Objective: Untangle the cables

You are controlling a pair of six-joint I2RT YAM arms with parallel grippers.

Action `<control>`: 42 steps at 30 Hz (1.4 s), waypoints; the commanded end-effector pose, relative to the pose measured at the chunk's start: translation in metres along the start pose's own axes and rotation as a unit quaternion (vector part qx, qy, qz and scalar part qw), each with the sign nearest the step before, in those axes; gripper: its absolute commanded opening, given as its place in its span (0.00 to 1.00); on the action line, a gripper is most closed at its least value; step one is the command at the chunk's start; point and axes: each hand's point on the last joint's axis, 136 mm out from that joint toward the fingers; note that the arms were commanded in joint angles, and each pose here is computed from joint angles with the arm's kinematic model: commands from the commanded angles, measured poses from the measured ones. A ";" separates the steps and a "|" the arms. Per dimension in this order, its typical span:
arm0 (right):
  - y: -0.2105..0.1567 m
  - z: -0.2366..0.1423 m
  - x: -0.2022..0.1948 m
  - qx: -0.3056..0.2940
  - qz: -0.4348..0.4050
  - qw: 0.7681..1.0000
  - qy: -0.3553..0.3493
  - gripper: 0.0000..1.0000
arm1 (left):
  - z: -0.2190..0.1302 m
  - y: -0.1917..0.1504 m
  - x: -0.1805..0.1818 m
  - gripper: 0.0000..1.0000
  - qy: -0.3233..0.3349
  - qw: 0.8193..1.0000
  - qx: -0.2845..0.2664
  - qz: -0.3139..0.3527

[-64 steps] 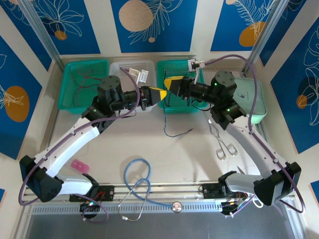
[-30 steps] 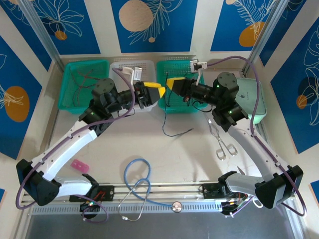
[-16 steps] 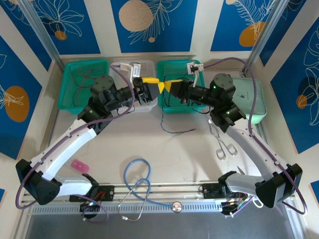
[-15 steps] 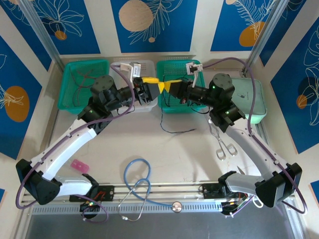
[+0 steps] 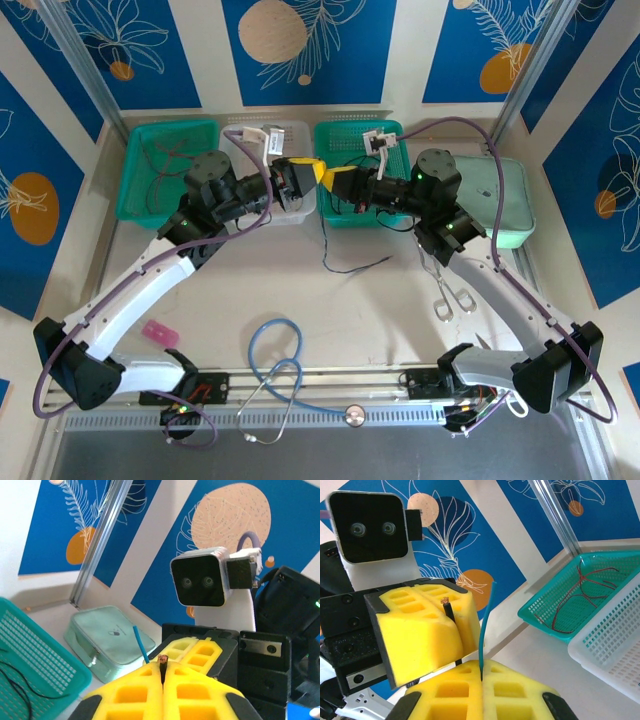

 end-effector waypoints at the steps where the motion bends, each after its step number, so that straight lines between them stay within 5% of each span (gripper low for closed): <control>1: 0.012 -0.009 0.008 -0.019 -0.023 1.000 -0.005 0.00 | -0.010 0.011 -0.005 0.00 0.007 1.000 -0.022 0.018; 11: 0.027 -0.037 0.000 -0.053 -0.030 0.997 -0.054 0.00 | -0.032 0.019 0.015 0.00 0.070 0.996 -0.038 0.038; 20: 0.055 -0.105 -0.022 -0.140 -0.040 0.970 -0.197 0.00 | -0.119 0.048 0.081 0.00 0.254 0.962 -0.086 0.060; 27: 0.073 -0.155 -0.033 -0.221 -0.033 0.932 -0.285 0.00 | -0.181 0.070 0.110 0.00 0.352 0.924 -0.147 0.031; 36: 0.092 -0.225 -0.043 -0.330 -0.030 0.846 -0.417 0.00 | -0.215 0.100 0.109 0.00 0.397 0.897 -0.190 0.052; 42: 0.105 -0.252 -0.031 -0.358 -0.051 0.821 -0.441 0.00 | -0.228 0.103 0.111 0.00 0.412 0.888 -0.196 0.059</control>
Point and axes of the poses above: each hand's point on the last joint's axis, 136 mm out from that joint toward the fingers, its own z axis out along the fingers, its own x axis along the line the jaws close on, y = z × x, and after that the axes turned 1 degree about -z, right-handed
